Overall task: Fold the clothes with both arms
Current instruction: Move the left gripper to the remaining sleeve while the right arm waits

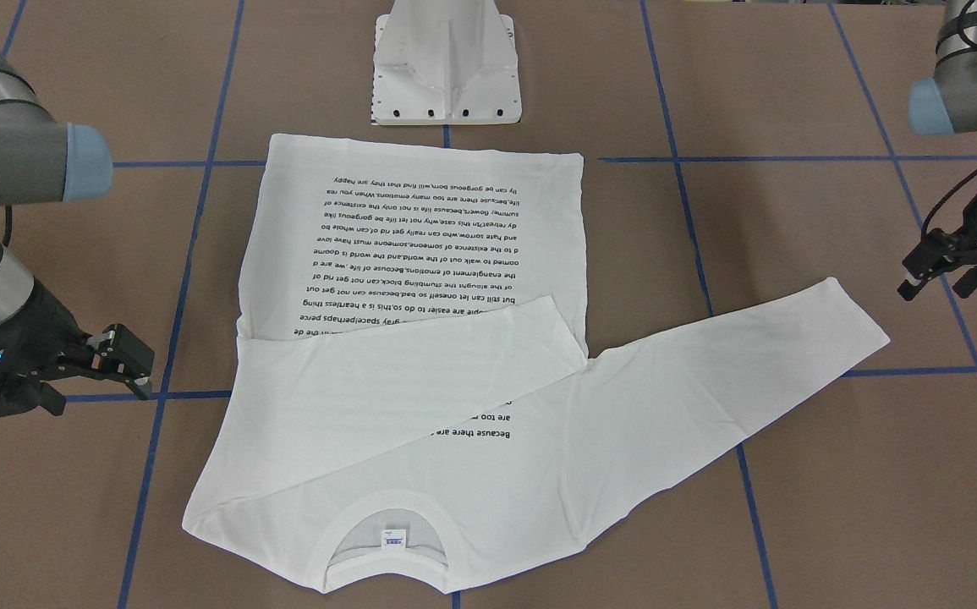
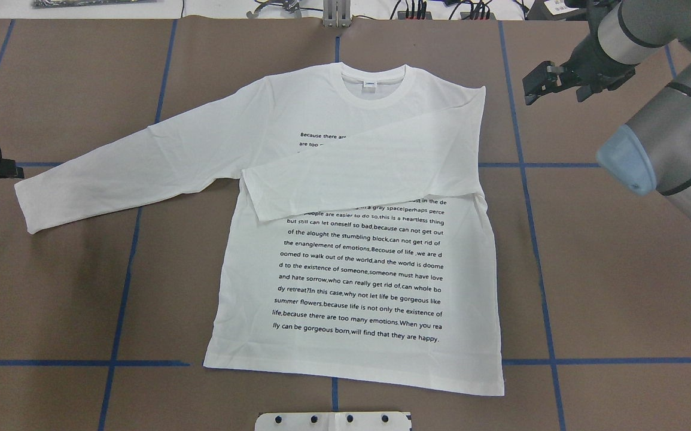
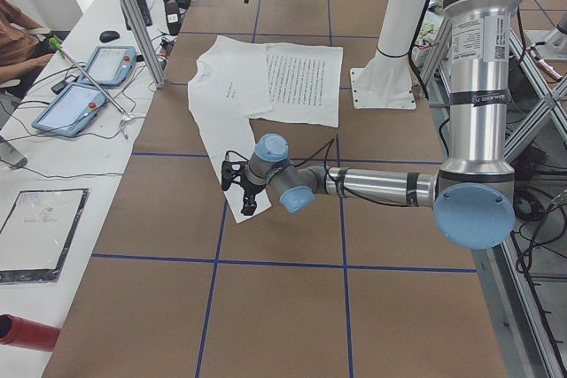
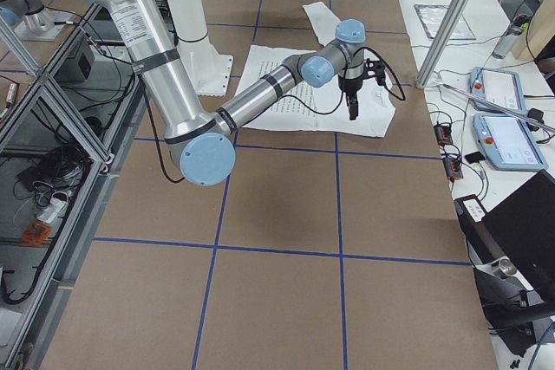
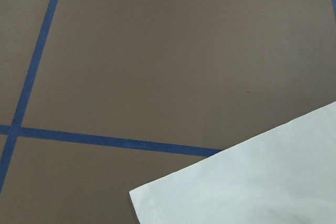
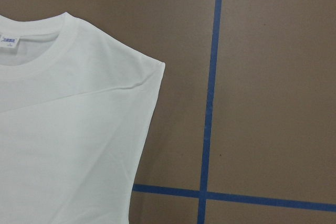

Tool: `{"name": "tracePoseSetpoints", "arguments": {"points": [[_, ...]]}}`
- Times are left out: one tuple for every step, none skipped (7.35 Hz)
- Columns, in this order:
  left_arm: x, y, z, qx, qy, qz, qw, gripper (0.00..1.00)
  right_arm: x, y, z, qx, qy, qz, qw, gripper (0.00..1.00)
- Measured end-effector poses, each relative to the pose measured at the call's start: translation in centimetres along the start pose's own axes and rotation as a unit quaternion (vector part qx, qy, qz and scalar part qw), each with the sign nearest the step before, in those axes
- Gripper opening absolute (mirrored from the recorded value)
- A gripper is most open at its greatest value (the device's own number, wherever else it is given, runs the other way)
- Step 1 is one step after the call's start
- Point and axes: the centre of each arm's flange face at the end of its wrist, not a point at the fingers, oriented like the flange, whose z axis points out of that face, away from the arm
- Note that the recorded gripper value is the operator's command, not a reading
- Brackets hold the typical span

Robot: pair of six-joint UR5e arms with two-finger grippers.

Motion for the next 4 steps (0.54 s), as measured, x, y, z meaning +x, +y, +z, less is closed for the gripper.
{"name": "tracePoseSetpoints", "arguments": {"points": [[0.3,1.5,2.1,0.004,-0.019,-0.006,0.9998,0.96,0.0,0.9,-0.4,-0.004,0.002,0.000,1.0000,1.00],[0.1,2.2,3.5,0.005,-0.033,-0.009,0.9994,0.93,-0.1,1.3,-0.4,-0.007,0.002,0.000,1.0000,1.00],[-0.1,2.5,4.2,0.006,-0.041,-0.010,0.9991,0.87,-0.3,1.6,-0.3,-0.009,0.002,-0.001,1.0000,1.00],[-0.3,2.6,4.5,0.006,-0.044,-0.010,0.9989,0.80,-0.5,1.8,-0.1,-0.011,0.001,-0.002,0.9999,1.00]]}}
